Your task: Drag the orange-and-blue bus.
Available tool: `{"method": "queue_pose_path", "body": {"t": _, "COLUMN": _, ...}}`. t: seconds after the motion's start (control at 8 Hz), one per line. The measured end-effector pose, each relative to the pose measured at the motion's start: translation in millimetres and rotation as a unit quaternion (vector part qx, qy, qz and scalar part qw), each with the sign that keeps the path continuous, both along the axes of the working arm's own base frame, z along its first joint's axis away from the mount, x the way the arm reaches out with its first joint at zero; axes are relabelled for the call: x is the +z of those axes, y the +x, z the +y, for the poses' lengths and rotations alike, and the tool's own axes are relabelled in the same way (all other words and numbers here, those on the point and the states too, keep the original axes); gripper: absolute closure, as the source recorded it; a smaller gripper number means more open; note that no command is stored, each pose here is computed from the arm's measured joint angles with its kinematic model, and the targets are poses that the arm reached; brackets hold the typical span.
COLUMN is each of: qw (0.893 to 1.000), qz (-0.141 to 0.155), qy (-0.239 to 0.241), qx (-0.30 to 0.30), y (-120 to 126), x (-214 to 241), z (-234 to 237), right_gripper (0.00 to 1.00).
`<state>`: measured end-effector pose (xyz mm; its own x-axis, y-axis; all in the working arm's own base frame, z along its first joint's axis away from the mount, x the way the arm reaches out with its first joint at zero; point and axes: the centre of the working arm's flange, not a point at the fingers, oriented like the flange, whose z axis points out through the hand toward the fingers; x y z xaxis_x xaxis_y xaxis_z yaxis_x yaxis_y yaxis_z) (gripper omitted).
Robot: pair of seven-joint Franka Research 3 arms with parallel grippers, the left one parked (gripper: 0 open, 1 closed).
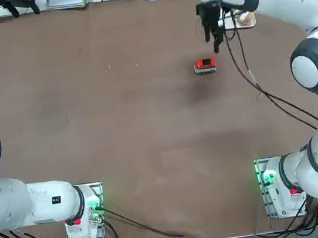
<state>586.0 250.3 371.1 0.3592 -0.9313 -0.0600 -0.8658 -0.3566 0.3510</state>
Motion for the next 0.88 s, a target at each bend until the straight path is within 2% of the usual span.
{"method": "queue_pose_path", "body": {"t": 0.25, "qw": 0.995, "qz": 0.016, "qy": 0.034, "qx": 0.093, "y": 16, "x": 46, "z": -39, "right_gripper": 0.00}}
{"method": "queue_pose_path", "body": {"t": 0.38, "qw": 0.988, "qz": 0.010, "qy": 0.057, "qx": 0.144, "y": 24, "x": 70, "z": -66, "right_gripper": 0.00}}
{"method": "queue_pose_path", "body": {"t": 0.62, "qw": 0.963, "qz": 0.000, "qy": 0.103, "qx": 0.248, "y": 25, "x": 121, "z": -129, "right_gripper": 0.00}}
{"method": "queue_pose_path", "body": {"t": 0.88, "qw": 0.929, "qz": -0.013, "qy": 0.139, "qx": 0.343, "y": 19, "x": 158, "z": -183, "right_gripper": 0.00}}
